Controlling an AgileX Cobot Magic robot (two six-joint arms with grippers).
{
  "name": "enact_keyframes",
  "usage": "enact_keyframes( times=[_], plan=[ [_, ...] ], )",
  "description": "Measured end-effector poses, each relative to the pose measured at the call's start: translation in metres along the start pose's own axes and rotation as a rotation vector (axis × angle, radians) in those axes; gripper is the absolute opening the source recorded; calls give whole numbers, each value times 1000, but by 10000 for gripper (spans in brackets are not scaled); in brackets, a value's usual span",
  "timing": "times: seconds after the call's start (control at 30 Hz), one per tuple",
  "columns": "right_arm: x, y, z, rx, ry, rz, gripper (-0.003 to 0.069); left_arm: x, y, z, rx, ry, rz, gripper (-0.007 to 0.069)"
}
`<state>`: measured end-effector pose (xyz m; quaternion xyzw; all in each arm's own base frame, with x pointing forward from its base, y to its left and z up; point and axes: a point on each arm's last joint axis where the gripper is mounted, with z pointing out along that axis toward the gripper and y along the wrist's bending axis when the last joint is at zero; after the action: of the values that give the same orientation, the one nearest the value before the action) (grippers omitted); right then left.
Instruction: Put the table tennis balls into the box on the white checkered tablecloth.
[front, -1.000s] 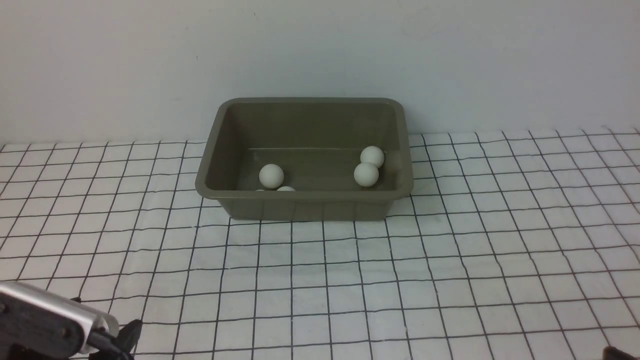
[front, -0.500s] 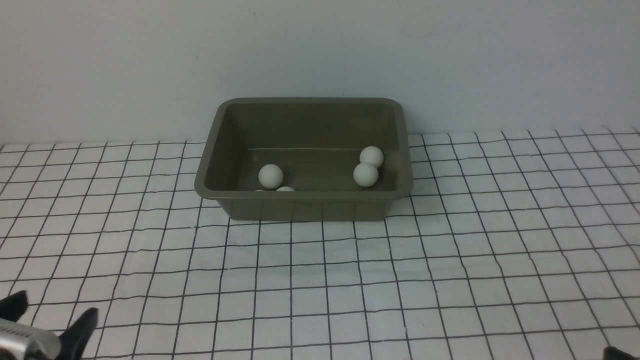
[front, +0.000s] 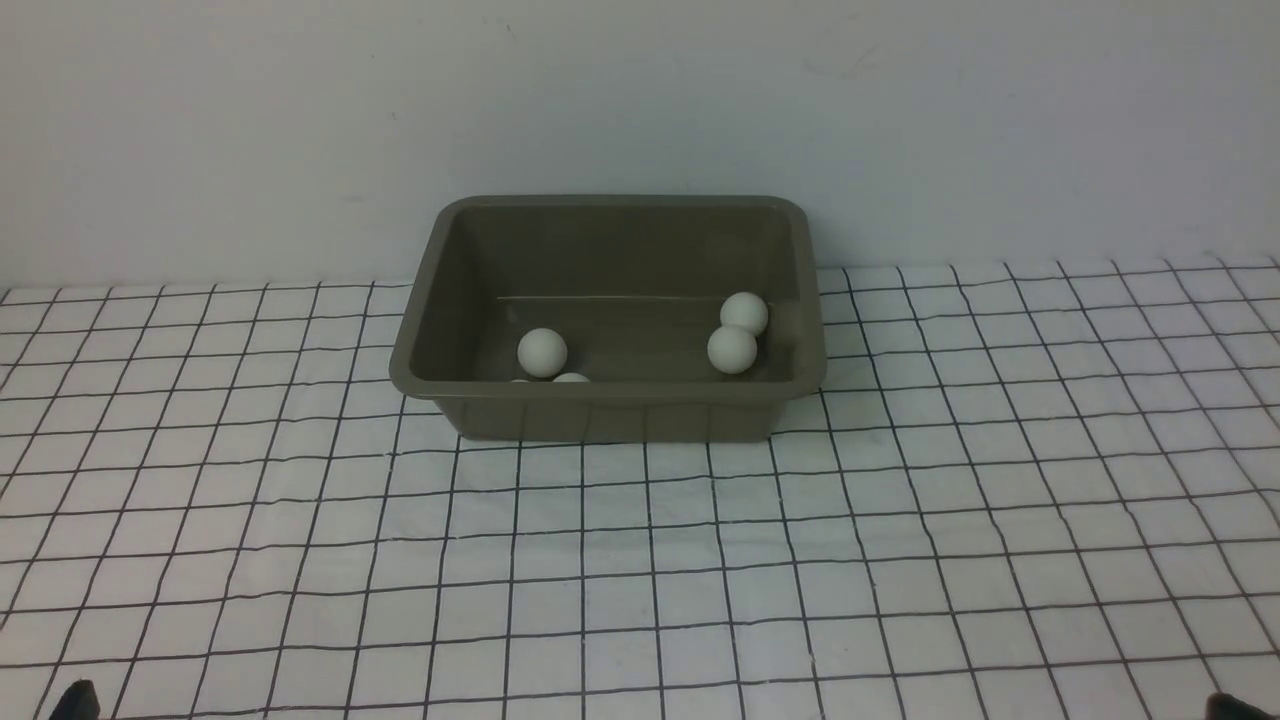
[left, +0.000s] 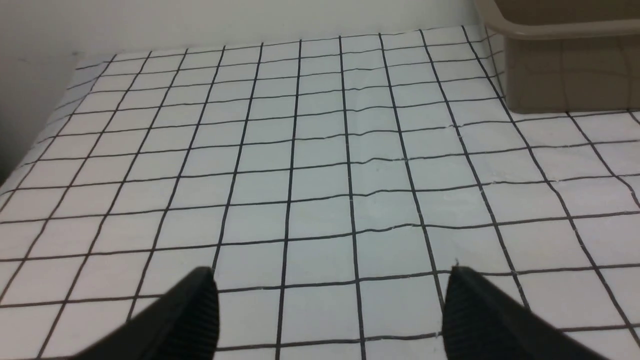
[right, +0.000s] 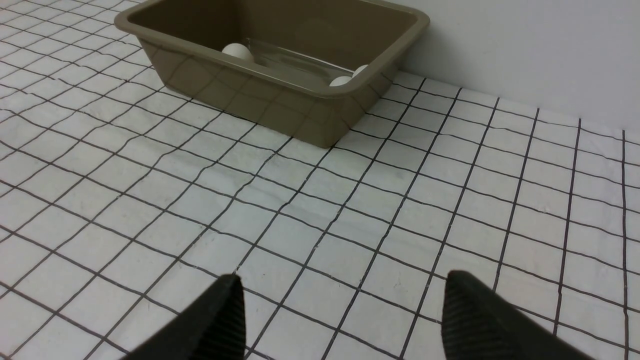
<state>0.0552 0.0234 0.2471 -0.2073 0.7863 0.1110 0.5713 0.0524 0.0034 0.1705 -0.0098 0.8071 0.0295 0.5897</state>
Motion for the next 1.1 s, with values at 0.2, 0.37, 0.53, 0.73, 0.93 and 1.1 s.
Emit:
enact_keyframes(
  times=[0.2,0.37,0.53,0.73,0.93,1.1],
  plan=[
    [0,0,0,0,0,0,482,0,0,0,3,3,13,542],
    [0,0,0,0,0,0,482,0,0,0,3,2,13,542],
    [0,0,0,0,0,0,482,0,0,0,3,2,13,542],
    [0,0,0,0,0,0,482,0,0,0,3,2,13,542],
    [0,0,0,0,0,0,482,0,0,0,3,2,13,542],
    [0,0,0,3,-2,-2,482,0,0,0,3,2,13,542]
  ],
)
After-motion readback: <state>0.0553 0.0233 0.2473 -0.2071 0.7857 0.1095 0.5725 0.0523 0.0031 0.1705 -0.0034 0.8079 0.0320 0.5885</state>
